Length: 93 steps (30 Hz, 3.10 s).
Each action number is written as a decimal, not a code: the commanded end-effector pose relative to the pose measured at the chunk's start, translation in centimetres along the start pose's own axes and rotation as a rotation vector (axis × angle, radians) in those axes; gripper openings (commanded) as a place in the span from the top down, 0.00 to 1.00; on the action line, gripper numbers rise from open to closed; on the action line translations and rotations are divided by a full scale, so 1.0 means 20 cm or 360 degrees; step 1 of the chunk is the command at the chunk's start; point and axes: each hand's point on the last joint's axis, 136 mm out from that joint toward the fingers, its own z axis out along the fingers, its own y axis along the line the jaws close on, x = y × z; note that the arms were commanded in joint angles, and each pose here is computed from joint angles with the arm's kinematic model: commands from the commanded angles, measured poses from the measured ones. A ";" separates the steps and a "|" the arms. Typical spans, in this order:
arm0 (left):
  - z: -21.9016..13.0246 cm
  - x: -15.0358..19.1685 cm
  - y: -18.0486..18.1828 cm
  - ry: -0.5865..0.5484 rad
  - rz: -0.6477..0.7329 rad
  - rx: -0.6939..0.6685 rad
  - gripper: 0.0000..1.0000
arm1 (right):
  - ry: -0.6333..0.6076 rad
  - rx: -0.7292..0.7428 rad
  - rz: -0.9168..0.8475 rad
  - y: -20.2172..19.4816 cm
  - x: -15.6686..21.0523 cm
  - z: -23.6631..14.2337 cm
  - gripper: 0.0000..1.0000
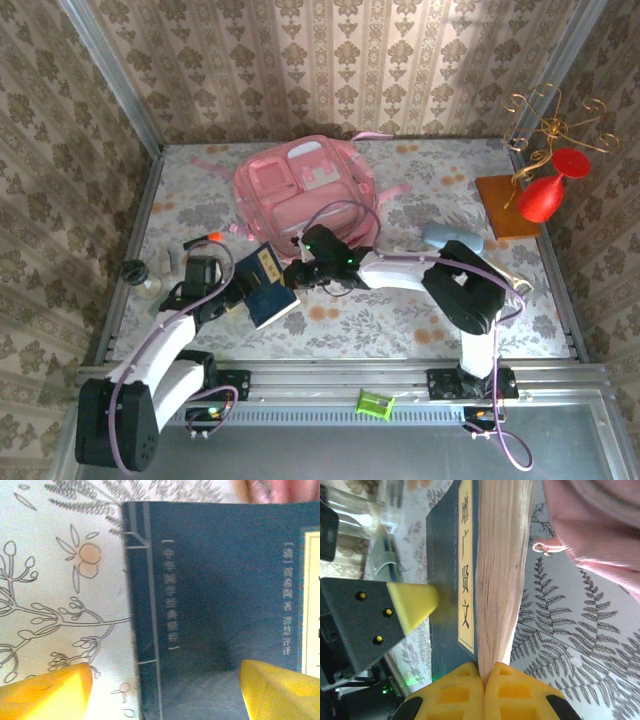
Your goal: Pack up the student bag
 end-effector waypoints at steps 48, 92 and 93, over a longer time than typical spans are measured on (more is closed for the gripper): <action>-0.50 -0.34 -1.16 -0.0129 0.0278 0.1432 0.91 | -0.0599 -0.0712 0.0023 0.32 -0.41 -0.80 0.91; 0.51 0.13 -1.31 0.0359 0.1746 0.0589 0.80 | -0.0805 0.0226 0.0450 -0.69 -0.23 -1.42 1.00; 0.51 0.13 -1.31 0.0366 0.1741 0.0590 0.80 | -0.0807 0.0226 0.0448 -0.69 -0.23 -1.42 1.00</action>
